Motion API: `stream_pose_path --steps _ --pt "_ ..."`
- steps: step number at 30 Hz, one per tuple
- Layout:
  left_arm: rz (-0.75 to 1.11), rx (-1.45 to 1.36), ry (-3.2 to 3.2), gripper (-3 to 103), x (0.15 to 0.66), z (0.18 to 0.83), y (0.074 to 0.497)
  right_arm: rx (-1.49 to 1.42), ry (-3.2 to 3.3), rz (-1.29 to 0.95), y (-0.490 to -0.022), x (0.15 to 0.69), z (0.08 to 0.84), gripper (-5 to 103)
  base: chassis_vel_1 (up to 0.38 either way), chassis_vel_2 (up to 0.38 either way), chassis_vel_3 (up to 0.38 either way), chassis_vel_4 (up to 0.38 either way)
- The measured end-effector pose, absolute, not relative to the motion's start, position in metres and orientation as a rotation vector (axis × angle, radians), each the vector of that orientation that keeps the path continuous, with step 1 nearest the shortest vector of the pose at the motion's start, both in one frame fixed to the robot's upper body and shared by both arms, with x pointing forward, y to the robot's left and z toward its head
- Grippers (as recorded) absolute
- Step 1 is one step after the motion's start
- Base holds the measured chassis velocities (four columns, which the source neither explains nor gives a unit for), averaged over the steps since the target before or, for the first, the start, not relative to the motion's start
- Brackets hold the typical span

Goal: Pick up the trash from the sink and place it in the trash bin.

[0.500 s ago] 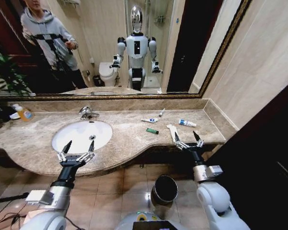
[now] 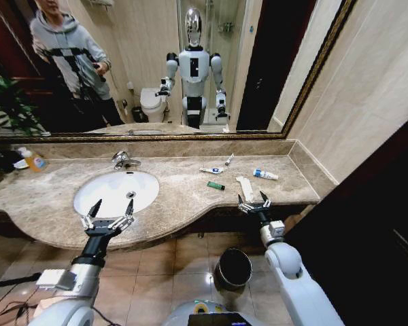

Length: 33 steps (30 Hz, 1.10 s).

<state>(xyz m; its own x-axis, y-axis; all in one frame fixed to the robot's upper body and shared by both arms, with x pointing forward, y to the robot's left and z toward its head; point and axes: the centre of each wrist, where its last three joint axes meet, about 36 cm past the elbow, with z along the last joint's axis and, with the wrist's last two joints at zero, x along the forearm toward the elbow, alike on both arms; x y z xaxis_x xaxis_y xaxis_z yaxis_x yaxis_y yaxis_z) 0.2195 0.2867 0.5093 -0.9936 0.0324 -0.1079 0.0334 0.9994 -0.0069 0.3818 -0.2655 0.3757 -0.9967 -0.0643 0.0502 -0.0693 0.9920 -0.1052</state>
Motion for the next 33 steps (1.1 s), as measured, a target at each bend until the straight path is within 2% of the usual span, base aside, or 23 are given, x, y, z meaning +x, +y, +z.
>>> stream_pose_path --steps 18,19,22,25,27,28,29,31,32,33 --pt "-0.013 0.050 3.033 100 0.219 0.509 0.287 0.089 -3.057 0.117 -0.259 0.434 0.346 101 0.000 0.000 0.000 0.000" --pt "-0.013 0.050 3.033 100 0.219 0.509 0.287 0.085 -3.063 0.113 -0.261 0.436 0.345 91 0.000 0.000 0.000 0.000" --pt "-0.013 0.050 3.033 100 0.219 0.509 0.287 0.084 -3.069 0.112 -0.262 0.438 0.344 85 0.000 0.000 0.000 0.000" --pt "-0.013 0.050 3.033 100 0.219 0.509 0.287 0.083 -3.072 0.106 -0.262 0.440 0.342 70 0.000 0.000 0.000 0.000" --pt "-0.013 0.050 3.033 100 0.219 0.509 0.287 0.083 -3.072 0.105 -0.262 0.440 0.342 70 0.000 0.000 0.000 0.000" --pt "-0.013 0.050 3.033 100 0.219 0.509 0.287 0.083 -3.072 0.104 -0.262 0.441 0.341 58 0.000 0.000 0.000 0.000" --pt "-0.013 0.050 3.033 100 0.219 0.509 0.287 0.081 -3.072 0.103 -0.262 0.442 0.341 53 0.000 0.000 0.000 0.000" --pt "-0.013 0.050 3.033 100 0.219 0.509 0.287 0.078 -3.074 0.103 -0.263 0.442 0.341 53 0.000 0.000 0.000 0.000" --pt "-0.013 0.050 3.033 100 0.219 0.509 0.287 0.074 -3.075 0.103 -0.264 0.442 0.341 42 0.000 0.000 0.000 0.000" --pt "-0.013 0.050 3.033 100 0.219 0.509 0.287 0.074 -3.075 0.103 -0.264 0.442 0.341 42 0.000 0.000 0.000 0.000"
